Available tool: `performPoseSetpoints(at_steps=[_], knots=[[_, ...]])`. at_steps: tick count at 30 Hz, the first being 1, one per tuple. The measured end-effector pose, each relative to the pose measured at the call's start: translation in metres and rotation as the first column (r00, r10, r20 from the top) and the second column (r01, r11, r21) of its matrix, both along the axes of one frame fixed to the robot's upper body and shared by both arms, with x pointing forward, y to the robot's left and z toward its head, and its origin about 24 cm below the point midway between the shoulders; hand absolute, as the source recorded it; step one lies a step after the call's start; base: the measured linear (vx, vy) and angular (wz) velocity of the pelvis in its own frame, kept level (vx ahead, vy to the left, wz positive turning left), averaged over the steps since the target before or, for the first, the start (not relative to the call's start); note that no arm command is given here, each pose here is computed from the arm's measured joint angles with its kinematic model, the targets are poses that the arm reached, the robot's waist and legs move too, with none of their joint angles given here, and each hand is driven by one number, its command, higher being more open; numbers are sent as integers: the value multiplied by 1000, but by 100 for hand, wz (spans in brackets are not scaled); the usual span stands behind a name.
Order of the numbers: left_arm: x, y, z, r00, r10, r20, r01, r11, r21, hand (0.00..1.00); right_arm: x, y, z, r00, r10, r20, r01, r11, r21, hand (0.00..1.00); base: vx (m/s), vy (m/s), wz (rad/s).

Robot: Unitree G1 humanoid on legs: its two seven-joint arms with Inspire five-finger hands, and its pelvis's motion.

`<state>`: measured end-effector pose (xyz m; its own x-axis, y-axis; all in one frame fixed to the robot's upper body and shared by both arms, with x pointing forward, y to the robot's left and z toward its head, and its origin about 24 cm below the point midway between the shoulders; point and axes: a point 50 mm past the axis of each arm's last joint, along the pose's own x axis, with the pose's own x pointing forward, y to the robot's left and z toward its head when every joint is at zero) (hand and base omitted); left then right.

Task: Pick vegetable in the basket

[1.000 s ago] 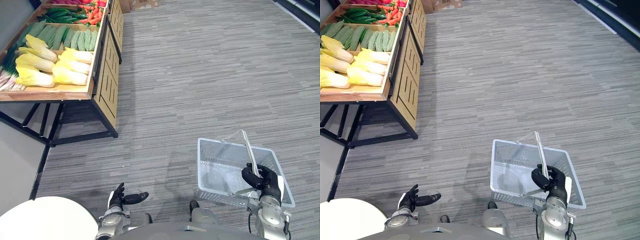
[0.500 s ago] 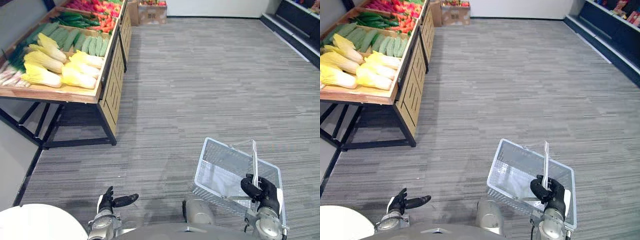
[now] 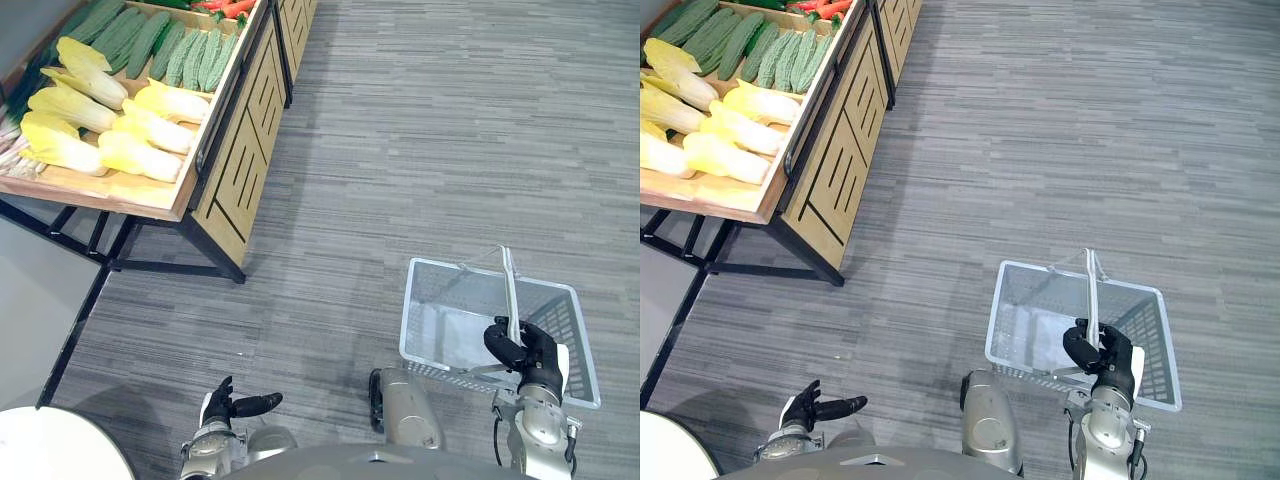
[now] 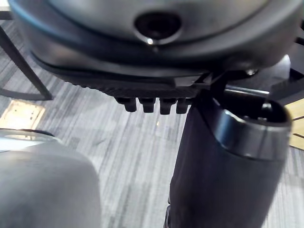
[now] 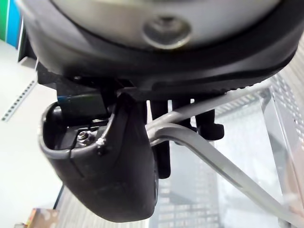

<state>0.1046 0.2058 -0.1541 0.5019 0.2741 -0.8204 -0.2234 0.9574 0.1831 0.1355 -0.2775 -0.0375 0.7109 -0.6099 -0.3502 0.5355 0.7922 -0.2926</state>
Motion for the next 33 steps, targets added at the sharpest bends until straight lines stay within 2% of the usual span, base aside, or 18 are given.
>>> performPoseSetpoints(at_steps=[6,11,19,26,33], knots=[[2,8,4,998,53,35,-53,999,3,100,-7,-3,-2,999,-45,0,45,999,13,0,283,-71,-19],[8,15,10,995,50,84,-52,998,23,100,-13,-5,-9,997,-68,-25,69,997,34,0,306,161,-20],[-4,20,6,994,95,46,-97,995,35,100,-4,16,-29,996,20,-90,-11,995,103,0,294,180,-16],[-16,15,1,995,99,-7,-99,995,22,100,3,15,-25,997,30,-66,-23,996,91,0,148,130,-57],[-31,16,-2,996,67,-58,-65,997,36,100,-12,18,-32,991,38,-129,-27,996,82,0,158,106,-12]])
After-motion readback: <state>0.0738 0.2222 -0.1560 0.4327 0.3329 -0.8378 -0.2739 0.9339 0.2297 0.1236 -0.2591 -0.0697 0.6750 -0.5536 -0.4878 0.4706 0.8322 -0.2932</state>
